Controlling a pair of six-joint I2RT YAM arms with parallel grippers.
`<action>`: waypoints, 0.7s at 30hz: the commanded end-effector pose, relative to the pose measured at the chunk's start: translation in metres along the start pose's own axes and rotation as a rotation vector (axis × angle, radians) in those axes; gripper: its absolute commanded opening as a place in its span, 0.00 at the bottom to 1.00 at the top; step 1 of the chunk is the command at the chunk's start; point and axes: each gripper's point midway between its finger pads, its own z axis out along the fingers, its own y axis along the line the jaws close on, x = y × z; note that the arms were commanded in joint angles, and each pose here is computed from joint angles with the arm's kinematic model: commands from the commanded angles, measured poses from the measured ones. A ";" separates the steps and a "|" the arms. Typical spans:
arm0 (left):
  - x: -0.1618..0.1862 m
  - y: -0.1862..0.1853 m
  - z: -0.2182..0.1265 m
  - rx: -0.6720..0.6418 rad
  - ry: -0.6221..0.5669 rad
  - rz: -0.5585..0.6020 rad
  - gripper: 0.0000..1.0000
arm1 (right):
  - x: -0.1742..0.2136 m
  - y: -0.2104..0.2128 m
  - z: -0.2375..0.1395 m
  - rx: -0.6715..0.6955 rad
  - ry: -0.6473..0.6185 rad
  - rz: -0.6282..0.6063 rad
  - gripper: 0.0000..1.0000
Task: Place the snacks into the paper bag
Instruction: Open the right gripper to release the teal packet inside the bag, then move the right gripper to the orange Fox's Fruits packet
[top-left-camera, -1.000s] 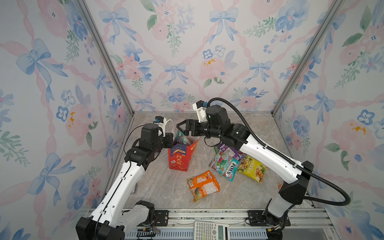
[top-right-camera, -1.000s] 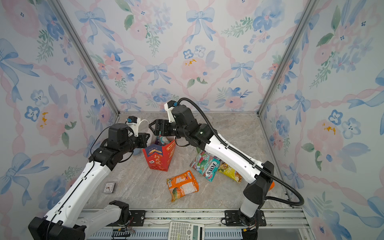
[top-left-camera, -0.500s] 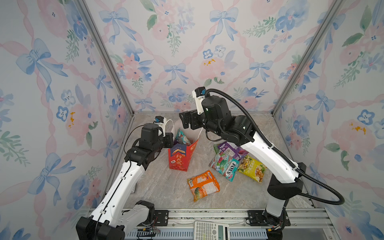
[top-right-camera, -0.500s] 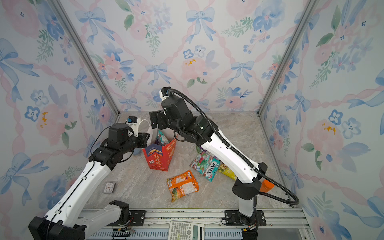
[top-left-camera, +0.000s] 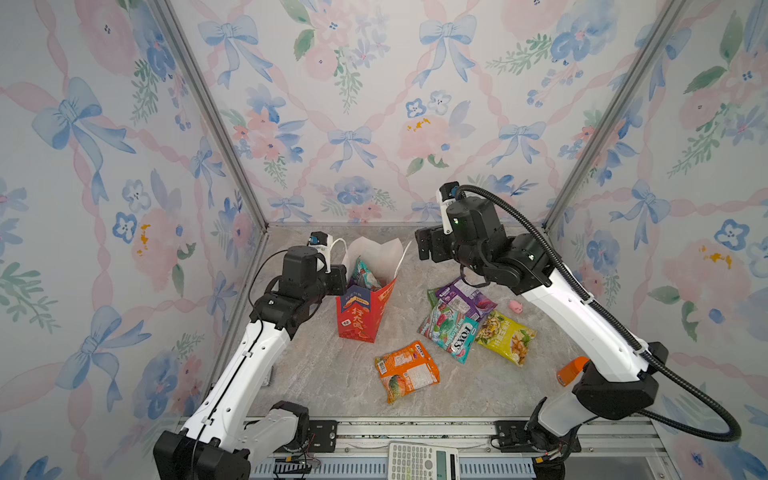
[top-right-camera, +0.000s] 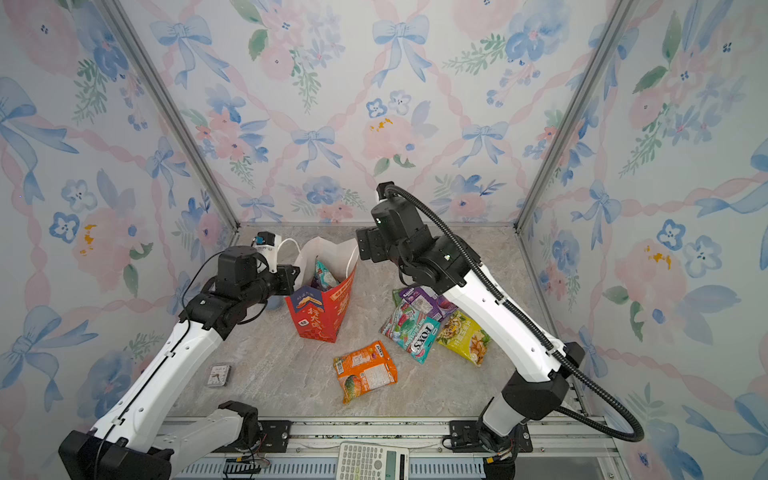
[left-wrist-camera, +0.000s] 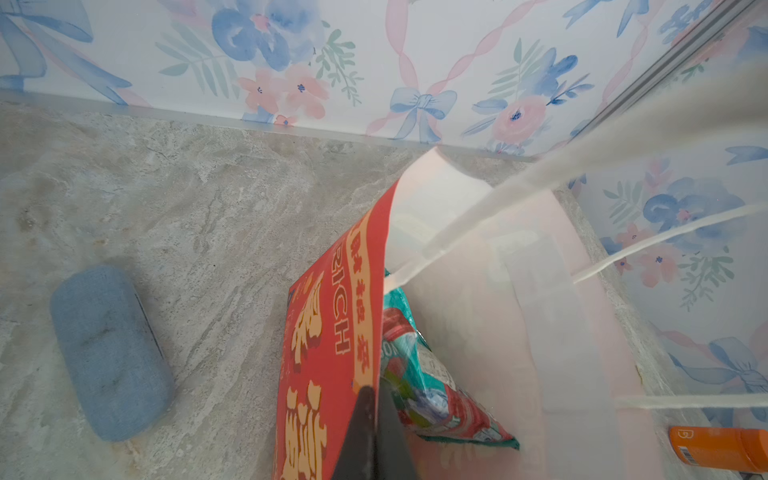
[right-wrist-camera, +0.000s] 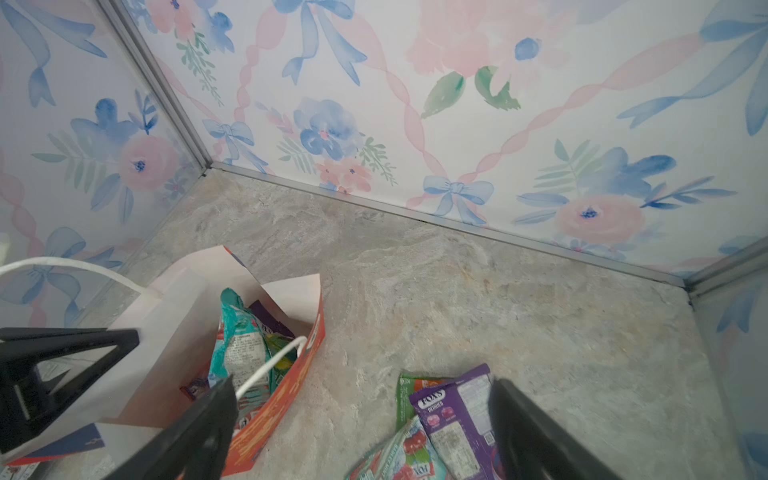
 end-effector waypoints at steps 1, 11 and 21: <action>-0.020 -0.006 -0.004 0.021 -0.058 0.040 0.00 | 0.036 -0.026 -0.009 0.161 0.066 -0.069 0.96; -0.025 -0.006 0.002 0.037 -0.052 0.055 0.00 | 0.176 -0.107 -0.016 0.349 0.376 0.252 0.93; -0.033 -0.001 0.011 0.027 -0.042 0.045 0.00 | 0.275 -0.146 -0.029 0.401 0.620 0.472 0.71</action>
